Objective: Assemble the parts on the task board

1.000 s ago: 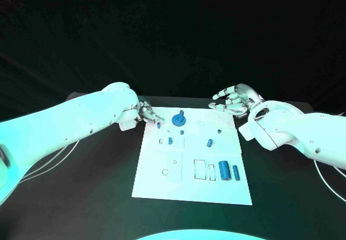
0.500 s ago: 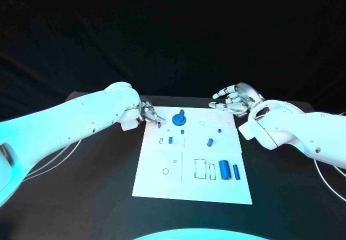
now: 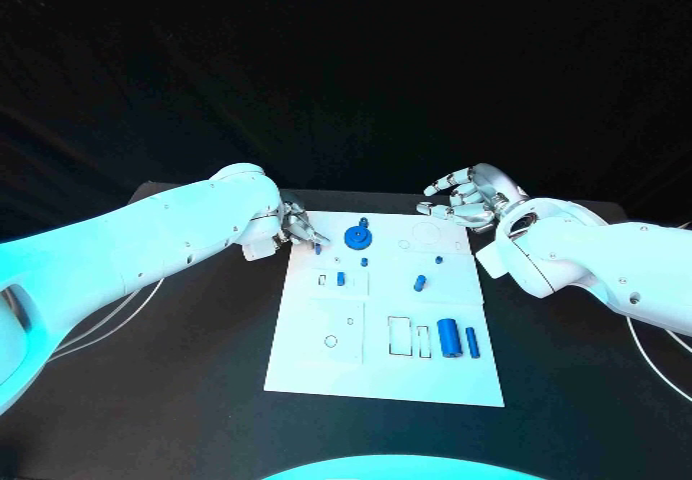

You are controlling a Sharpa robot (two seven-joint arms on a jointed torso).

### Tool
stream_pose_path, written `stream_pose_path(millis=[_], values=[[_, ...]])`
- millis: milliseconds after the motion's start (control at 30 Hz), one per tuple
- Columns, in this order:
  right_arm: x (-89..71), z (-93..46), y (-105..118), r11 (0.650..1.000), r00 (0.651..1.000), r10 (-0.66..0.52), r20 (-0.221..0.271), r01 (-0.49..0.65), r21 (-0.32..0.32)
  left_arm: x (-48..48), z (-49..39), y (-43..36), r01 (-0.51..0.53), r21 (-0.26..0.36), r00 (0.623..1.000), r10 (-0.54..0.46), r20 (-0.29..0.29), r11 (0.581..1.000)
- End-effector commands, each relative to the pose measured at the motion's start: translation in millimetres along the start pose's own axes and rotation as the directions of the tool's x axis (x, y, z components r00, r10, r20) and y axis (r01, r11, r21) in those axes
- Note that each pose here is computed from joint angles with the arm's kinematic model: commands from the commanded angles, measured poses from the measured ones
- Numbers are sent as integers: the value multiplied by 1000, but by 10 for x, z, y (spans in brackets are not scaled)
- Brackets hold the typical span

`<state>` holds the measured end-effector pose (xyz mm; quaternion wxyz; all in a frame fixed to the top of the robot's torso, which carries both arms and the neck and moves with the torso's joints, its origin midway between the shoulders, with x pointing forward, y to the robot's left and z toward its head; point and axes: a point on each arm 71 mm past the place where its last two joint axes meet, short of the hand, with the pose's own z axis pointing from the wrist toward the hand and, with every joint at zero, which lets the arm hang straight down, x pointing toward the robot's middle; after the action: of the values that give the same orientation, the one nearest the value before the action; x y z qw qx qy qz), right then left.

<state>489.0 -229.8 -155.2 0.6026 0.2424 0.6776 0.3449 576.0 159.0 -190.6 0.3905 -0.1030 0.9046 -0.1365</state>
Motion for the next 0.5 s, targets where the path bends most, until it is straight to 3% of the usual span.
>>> stream_pose_path(millis=[33,500], values=[[5,0,16,1000,1000,-8,-2,8,-20,19,3,-22,0,15,1000,1,-20,1000],[11,1,19,1000,1000,-8,-4,8,-20,23,3,-27,10,23,1000,-9,-21,1000]])
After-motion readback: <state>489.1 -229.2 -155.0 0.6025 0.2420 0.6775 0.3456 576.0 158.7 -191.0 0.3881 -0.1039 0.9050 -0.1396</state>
